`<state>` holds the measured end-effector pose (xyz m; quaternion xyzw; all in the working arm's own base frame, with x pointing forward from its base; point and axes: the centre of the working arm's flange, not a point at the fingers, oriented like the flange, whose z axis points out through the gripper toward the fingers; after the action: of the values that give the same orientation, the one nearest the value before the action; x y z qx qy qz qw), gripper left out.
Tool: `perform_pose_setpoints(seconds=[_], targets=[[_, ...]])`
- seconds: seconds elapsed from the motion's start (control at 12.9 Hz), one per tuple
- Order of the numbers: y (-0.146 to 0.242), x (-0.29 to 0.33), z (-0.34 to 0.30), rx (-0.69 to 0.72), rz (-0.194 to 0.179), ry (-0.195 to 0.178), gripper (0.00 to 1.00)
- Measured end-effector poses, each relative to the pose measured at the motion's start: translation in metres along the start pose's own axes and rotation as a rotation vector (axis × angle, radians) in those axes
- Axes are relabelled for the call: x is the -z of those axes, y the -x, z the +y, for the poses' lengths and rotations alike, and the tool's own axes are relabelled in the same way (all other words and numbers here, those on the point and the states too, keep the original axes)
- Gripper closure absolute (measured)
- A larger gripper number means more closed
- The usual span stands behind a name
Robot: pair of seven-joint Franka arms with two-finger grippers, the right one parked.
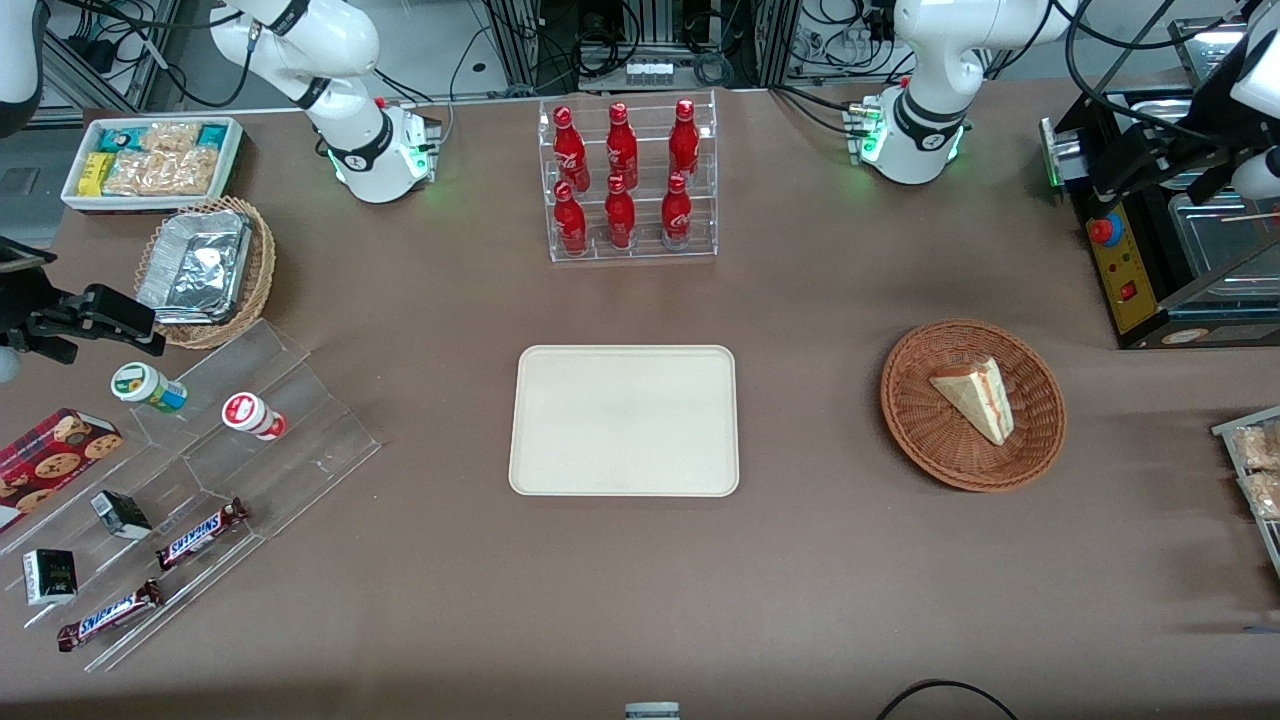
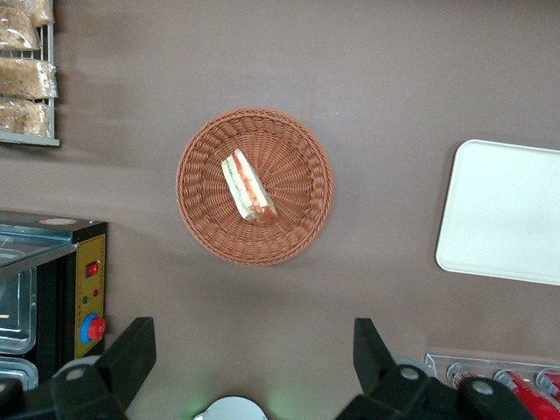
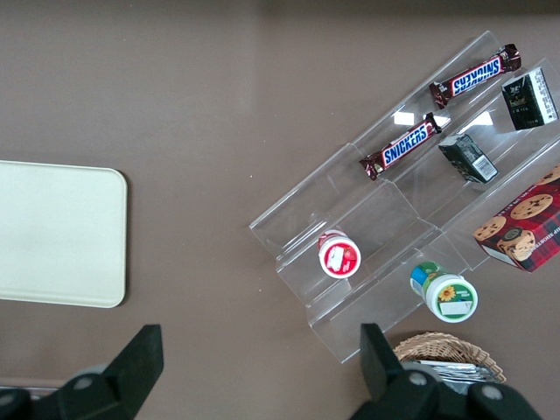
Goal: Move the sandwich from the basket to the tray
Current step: 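Move the left gripper down over the wrapped sandwich in the wicker basket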
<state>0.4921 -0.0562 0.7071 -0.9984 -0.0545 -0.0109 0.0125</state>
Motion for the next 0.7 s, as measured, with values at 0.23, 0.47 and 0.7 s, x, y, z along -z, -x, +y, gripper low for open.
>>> perform_pose_setpoints(seconds=[0.23,0.47,0.7], targets=[[0.005,-0.004,0.008,-0.017,-0.035,-0.008,0.0],[-0.001,-0.028,0.005,0.012,-0.088,-0.022,0.0],[-0.027,-0.089,-0.007,0.164,-0.157,-0.043,0.0]])
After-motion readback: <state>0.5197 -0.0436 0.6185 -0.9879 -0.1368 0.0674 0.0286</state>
